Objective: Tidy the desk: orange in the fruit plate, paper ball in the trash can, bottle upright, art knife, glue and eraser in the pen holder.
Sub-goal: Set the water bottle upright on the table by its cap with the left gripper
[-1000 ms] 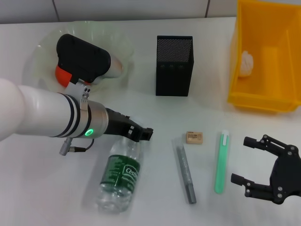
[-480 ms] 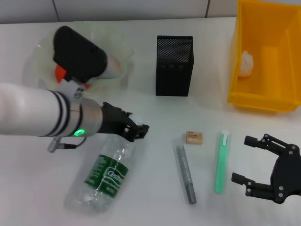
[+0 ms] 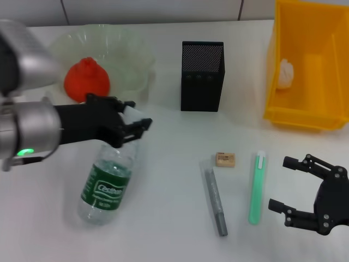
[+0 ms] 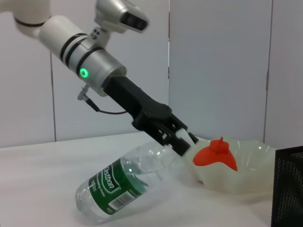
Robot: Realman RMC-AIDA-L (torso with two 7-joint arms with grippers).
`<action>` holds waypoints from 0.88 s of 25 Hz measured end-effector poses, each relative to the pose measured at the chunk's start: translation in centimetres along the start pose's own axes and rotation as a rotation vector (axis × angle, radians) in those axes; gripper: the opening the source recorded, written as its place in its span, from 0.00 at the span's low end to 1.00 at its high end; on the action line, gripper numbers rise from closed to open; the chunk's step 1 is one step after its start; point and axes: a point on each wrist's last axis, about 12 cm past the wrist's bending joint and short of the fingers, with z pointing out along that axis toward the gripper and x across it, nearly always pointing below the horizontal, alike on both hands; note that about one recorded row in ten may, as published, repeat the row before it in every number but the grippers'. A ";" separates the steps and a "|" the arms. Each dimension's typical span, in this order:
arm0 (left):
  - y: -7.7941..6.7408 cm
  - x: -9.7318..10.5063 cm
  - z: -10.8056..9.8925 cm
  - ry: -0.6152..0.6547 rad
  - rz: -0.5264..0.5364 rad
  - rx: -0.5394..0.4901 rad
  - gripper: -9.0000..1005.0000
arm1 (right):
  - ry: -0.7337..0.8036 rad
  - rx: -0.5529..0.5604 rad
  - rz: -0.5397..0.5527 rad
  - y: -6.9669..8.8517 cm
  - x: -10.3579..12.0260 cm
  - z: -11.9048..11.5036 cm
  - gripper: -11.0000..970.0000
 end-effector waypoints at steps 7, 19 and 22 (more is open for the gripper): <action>2.0 3.1 -3.4 -0.193 0.014 0.039 0.48 | 0.001 -0.005 -0.003 -0.3 -0.3 0.1 0.88; 3.2 6.6 -5.4 -0.352 0.075 0.013 0.48 | 0.005 -0.015 0.004 -0.4 -0.4 0.2 0.88; 3.3 6.7 -5.8 -0.365 0.081 0.001 0.48 | 0.005 -0.018 0.005 -0.4 -0.5 0.2 0.88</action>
